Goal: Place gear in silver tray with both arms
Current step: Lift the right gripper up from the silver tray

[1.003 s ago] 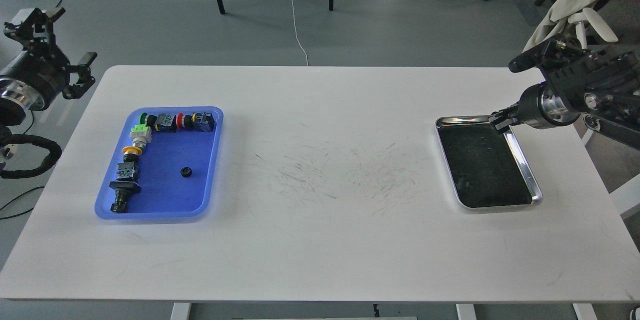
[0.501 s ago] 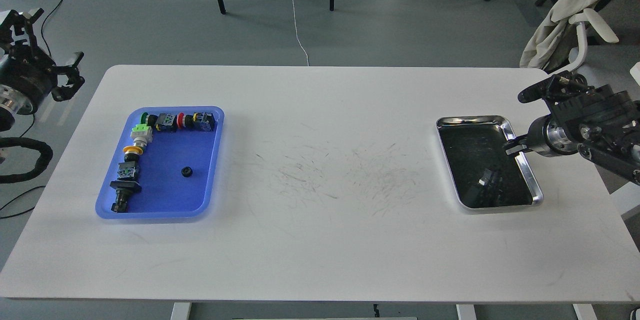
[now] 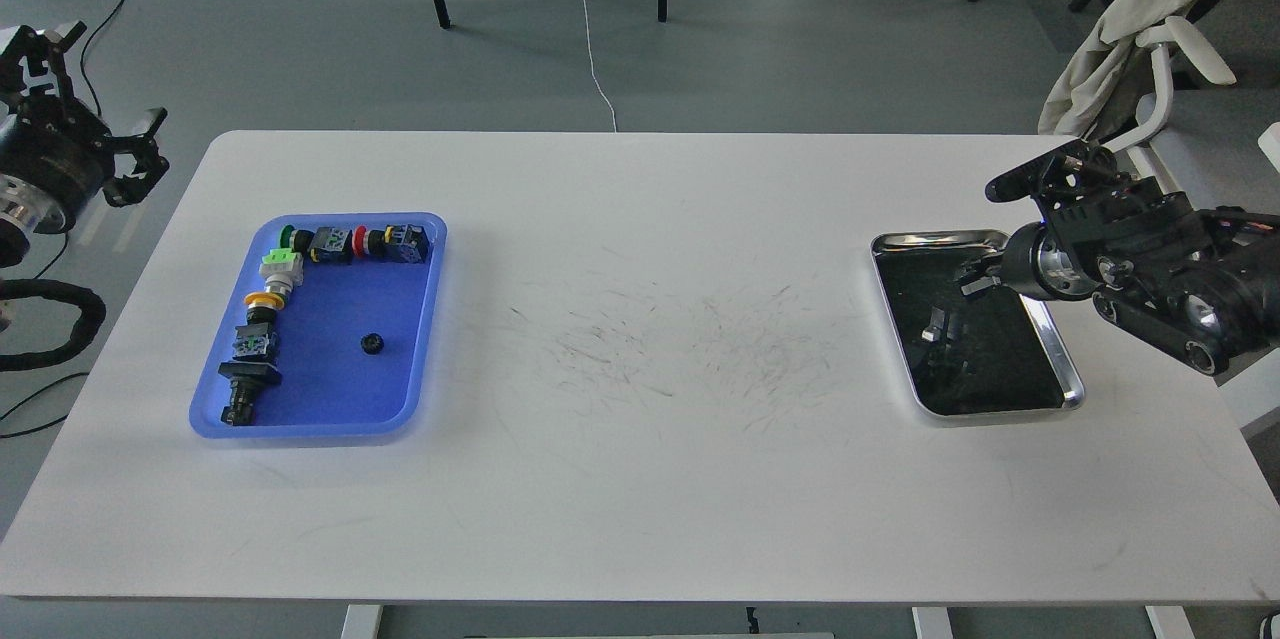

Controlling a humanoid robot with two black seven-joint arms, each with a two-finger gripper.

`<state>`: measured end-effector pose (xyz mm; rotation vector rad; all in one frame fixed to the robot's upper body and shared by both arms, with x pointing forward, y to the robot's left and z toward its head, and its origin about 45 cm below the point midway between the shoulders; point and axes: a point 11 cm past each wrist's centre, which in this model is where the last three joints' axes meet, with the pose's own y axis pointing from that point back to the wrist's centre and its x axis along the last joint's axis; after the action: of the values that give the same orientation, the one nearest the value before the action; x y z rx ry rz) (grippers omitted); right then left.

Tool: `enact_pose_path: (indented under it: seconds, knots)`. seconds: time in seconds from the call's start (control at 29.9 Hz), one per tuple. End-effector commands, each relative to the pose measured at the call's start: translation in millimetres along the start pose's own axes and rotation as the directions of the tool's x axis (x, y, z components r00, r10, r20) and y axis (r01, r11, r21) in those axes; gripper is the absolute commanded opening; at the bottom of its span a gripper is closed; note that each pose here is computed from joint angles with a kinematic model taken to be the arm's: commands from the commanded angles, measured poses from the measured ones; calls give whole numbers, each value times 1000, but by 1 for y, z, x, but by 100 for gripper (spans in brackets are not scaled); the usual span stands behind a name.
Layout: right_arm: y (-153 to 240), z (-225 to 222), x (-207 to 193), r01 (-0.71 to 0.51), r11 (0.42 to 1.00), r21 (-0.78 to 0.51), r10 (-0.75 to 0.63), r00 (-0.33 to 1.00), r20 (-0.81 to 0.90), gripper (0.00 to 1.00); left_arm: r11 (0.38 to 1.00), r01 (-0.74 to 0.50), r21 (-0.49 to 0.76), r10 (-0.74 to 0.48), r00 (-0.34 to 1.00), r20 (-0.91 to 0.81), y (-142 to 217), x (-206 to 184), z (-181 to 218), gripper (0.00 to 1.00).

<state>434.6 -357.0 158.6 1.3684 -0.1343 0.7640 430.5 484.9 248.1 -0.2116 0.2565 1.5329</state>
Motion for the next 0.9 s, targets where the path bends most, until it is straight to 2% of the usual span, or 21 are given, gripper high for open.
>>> enact_pose_path:
  seconds: [0.0,0.13,0.63,0.77,0.87]
  knots:
    - [-4,-1,1,-5,1000,-7,5,1000,2,1,1000,3,-8,-3,1000,-5,0,0,2,98]
    - [-7,-5,7,-41,999,-6,41,999,-4,1,1000,2,-9,-2,1000,-4,0,0,3,98]
    - [-14,-12,-7,-13,1000,7,13,1000,-14,4,1000,-2,-12,2,1000,1,1,3,5,98]
    - [-13,-14,-4,-24,1000,17,24,1000,-8,22,1000,-4,-13,4,1000,3,1,4,7,98]
    - [-12,-14,0,-38,999,18,38,999,-7,41,1000,-4,-13,4,1000,3,1,4,7,98]
